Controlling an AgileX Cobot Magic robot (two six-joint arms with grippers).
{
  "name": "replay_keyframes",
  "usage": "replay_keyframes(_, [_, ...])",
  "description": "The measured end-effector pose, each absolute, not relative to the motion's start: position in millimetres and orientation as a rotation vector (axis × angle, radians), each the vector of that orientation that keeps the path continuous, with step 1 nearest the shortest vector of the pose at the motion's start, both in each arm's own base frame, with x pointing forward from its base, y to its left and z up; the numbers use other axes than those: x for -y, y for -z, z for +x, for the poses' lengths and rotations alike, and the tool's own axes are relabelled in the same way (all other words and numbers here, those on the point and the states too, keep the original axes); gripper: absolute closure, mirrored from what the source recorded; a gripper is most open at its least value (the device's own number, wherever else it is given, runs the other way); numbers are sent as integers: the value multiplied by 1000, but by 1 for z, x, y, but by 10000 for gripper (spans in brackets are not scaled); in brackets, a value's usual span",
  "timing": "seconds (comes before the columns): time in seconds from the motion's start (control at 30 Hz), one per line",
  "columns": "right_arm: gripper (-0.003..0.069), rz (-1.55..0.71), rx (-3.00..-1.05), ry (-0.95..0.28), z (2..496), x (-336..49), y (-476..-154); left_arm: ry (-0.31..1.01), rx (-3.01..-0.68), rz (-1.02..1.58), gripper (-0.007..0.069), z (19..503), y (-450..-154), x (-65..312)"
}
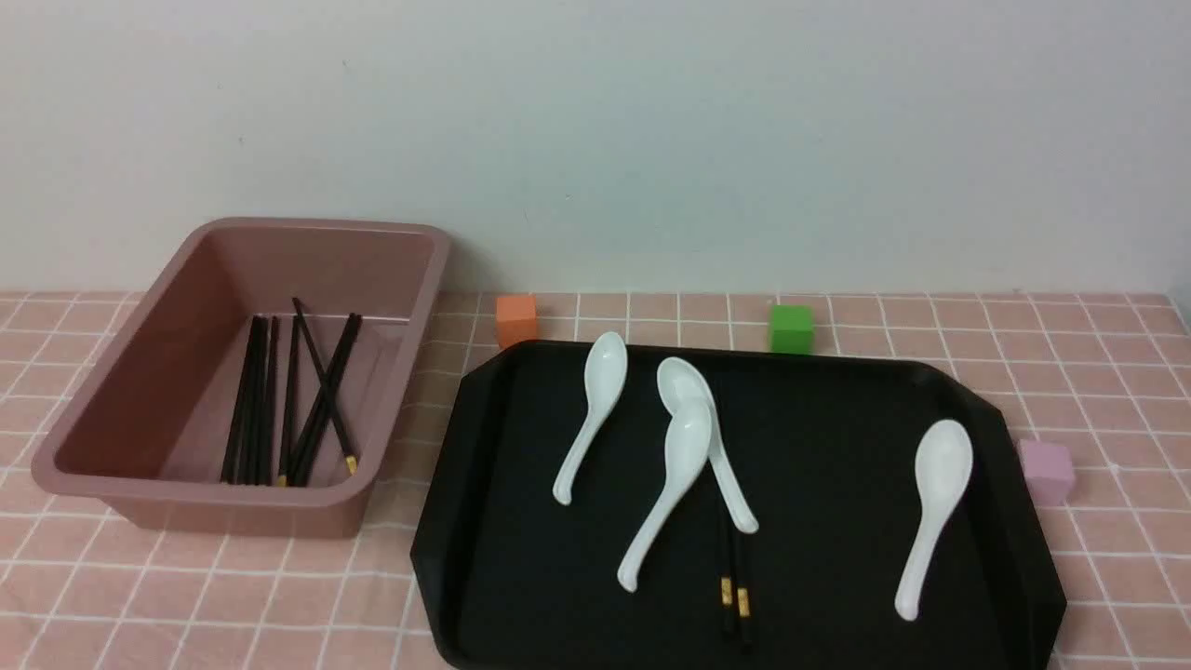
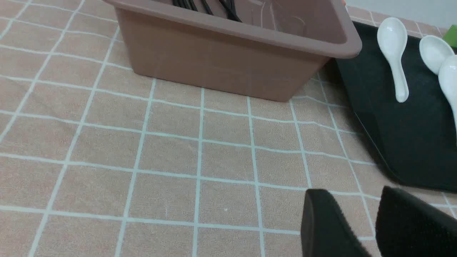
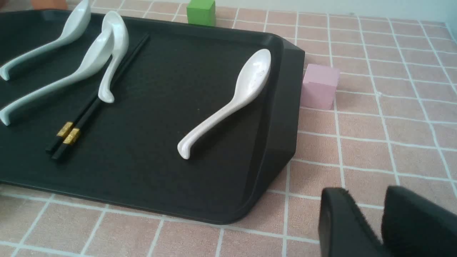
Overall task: On pink tablecloth take chopsticks from black tray and put them in box.
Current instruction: 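Reach over to the black tray and grasp a pair of chopsticks with the left gripper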
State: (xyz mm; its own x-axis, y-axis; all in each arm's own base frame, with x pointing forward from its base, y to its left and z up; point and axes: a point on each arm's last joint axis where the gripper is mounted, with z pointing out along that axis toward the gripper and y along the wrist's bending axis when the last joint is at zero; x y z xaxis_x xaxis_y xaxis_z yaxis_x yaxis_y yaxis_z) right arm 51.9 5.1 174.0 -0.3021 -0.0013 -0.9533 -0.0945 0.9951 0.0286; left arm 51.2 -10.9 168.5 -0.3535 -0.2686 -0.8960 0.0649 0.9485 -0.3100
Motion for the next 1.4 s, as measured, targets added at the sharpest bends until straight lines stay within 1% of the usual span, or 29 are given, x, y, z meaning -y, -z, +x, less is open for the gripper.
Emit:
replay_keyframes(0.77, [430, -69, -1876, -92, 52, -5, -174, 347, -1904, -148, 386, 51, -168, 11])
replay_keyframes(0.87, [427, -69, -1876, -92, 52, -5, -174, 314, -1888, -120, 386, 52, -170, 10])
replay_keyframes(1.03, [422, -69, -1876, -92, 52, -5, -174, 299, -1864, -107, 386, 52, -172, 9])
replay_keyframes(1.1, [421, -69, -1876, -92, 52, -5, -174, 374, -1835, -174, 386, 53, -174, 11])
replay_keyframes(1.2, [420, -69, -1876, -92, 52, -5, -174, 592, -1767, -367, 386, 54, -180, 14])
replay_keyframes(1.23, [420, -69, -1876, -92, 52, -5, -174, 614, -1760, -390, 386, 54, -180, 14])
replay_keyframes(1.27, [420, -69, -1876, -92, 52, -5, -174, 745, -1702, -507, 386, 54, -184, 15])
replay_keyframes(1.4, [420, -69, -1876, -92, 52, -5, -174, 905, -1592, -654, 386, 55, -191, 14])
